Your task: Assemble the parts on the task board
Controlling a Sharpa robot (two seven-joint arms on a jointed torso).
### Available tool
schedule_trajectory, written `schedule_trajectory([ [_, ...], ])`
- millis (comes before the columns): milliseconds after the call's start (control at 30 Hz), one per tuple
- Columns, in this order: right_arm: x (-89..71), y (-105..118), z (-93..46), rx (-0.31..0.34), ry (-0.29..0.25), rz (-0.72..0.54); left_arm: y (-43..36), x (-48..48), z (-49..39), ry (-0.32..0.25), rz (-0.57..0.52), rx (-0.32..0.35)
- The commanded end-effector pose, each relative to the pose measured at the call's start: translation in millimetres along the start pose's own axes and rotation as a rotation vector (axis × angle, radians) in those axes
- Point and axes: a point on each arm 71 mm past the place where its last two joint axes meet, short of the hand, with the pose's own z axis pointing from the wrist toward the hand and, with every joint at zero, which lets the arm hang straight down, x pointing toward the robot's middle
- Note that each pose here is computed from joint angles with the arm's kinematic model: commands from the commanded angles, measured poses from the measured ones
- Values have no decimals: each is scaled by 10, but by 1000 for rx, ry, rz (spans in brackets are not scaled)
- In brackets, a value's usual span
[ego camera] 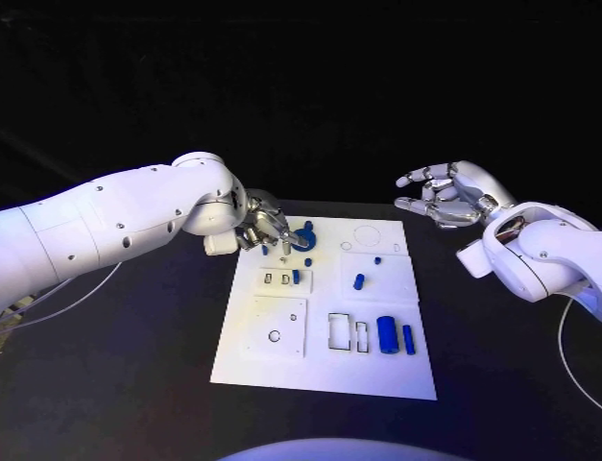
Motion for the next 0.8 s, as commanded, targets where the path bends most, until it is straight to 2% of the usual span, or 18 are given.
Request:
schedule_trajectory([
  [33,-13,-13,6,7,-4,5,17,10,32,8,92,-99],
  [267,-38,-38,27,11,-24,19,-29,49,112,34,120,-131],
  [567,-76,-85,62,34,-72,126,-59,82,196,51,137,-165],
  [800,-89,-94,86,25,-109,194,-93,119,243,69,148,-164],
])
